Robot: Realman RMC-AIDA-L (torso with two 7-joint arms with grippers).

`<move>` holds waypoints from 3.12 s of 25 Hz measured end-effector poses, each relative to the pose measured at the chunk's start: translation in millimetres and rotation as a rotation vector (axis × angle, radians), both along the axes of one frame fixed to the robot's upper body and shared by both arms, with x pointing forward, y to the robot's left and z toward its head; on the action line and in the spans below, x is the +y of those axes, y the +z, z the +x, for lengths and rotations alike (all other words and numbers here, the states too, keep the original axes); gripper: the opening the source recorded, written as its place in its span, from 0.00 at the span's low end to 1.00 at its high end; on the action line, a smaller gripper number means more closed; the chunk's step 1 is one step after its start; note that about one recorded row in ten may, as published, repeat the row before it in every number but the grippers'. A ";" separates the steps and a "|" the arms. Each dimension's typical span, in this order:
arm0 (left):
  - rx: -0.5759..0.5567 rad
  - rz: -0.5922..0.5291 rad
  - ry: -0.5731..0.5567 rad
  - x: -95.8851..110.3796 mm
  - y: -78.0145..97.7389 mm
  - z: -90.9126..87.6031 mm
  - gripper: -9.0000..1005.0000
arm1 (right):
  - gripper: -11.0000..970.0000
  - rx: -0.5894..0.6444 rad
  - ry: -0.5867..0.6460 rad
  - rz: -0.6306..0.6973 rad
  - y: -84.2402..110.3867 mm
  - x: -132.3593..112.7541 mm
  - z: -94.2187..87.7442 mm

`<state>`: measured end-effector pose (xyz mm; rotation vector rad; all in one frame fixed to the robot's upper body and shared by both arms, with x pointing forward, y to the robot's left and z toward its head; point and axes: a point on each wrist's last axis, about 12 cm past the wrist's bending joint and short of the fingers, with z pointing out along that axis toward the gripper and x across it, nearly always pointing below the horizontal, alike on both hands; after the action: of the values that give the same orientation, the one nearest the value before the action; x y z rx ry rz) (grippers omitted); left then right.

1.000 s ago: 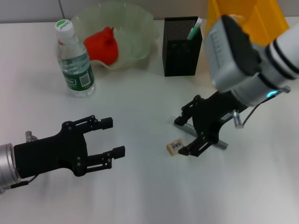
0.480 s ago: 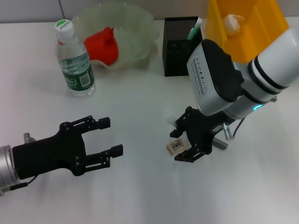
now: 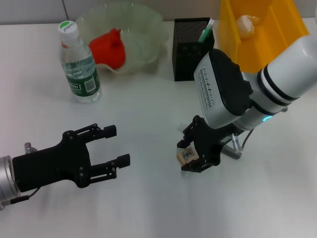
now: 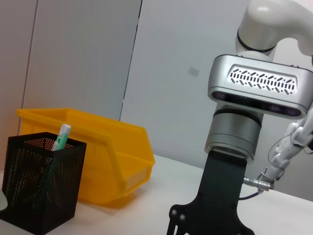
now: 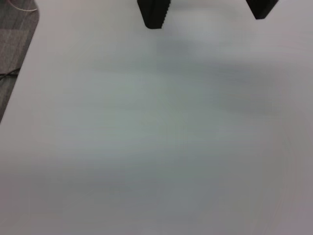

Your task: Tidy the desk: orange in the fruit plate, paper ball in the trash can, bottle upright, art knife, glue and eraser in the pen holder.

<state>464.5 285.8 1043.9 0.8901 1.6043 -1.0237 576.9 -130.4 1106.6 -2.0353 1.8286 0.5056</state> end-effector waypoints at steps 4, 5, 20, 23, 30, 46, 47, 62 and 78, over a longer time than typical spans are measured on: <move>0.000 -0.001 0.000 0.0 0.1 -0.1 0.77 | 0.50 0.000 -0.007 0.000 -0.5 -0.2 0.3; 0.000 -0.001 0.000 0.0 0.1 -0.1 0.77 | 0.45 0.000 -0.007 0.000 -0.5 -0.2 0.3; -0.005 -0.018 0.011 2.1 1.8 -0.1 0.77 | 0.36 0.004 -0.021 -0.013 -4.7 -2.3 1.0; -0.010 -0.027 0.014 2.8 3.2 0.1 0.77 | 0.36 0.005 -0.026 -0.008 -4.1 -2.6 1.6; -0.008 -0.029 0.013 2.7 3.3 -0.1 0.77 | 0.27 0.031 -0.070 0.013 6.7 -4.1 3.7; -0.024 -0.050 0.085 7.6 3.6 2.6 0.77 | 0.27 0.029 -0.541 0.245 119.9 -52.1 40.5; -0.028 -0.053 0.098 8.6 3.2 2.5 0.77 | 0.27 0.018 -0.582 0.255 122.6 -55.7 44.4; -0.060 -0.037 0.184 9.2 -1.3 6.5 0.77 | 0.29 -0.109 -0.823 0.260 111.6 -49.1 76.8; -0.066 -0.040 0.175 7.8 0.1 8.0 0.77 | 0.32 -0.151 -0.838 0.254 90.6 -26.3 93.7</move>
<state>472.5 293.6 1044.0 0.7348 1.5709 -0.8916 670.6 -156.7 1197.2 -0.9727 2.1574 0.2976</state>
